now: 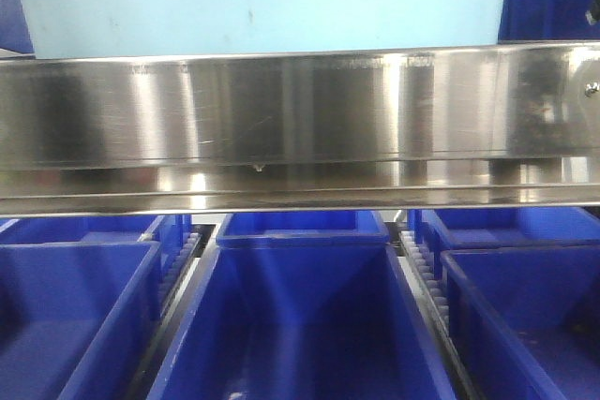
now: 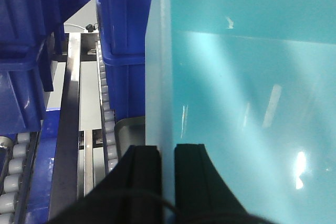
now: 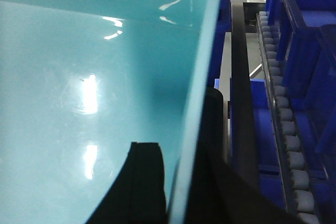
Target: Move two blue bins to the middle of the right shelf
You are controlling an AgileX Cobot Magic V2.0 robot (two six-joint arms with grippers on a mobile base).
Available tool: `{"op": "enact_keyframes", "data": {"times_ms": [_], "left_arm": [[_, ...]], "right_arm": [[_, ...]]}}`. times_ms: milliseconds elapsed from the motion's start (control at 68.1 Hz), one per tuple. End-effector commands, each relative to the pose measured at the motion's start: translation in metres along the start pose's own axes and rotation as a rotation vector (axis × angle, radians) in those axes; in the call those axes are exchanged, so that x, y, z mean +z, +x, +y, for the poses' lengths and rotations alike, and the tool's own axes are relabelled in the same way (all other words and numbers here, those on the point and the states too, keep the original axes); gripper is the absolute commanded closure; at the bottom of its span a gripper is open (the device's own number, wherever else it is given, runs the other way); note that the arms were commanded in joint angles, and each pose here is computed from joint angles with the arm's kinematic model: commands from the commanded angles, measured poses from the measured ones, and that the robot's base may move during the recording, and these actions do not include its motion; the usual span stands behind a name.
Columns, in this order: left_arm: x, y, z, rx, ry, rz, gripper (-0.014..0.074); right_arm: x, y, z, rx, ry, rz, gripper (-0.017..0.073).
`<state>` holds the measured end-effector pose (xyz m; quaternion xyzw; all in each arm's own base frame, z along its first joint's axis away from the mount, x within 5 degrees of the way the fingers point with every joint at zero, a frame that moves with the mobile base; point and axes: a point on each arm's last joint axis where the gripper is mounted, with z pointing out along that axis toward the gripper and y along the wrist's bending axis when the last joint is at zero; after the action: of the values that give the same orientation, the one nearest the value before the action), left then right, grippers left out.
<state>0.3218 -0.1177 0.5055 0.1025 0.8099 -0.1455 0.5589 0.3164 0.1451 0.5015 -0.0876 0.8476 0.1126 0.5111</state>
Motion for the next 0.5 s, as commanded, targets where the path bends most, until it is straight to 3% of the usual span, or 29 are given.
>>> {"op": "enact_keyframes", "data": {"times_ms": [0, 484], "left_arm": [[-0.0077, -0.0111, -0.0038, -0.018, 0.028, -0.089, 0.0704], [-0.0077, -0.0113, -0.0039, -0.018, 0.028, -0.091, 0.0704]], "right_arm": [[-0.0065, -0.0053, 0.0036, -0.009, -0.034, -0.046, 0.0713], [-0.0065, -0.0053, 0.0036, -0.009, -0.034, -0.046, 0.0713]]}}
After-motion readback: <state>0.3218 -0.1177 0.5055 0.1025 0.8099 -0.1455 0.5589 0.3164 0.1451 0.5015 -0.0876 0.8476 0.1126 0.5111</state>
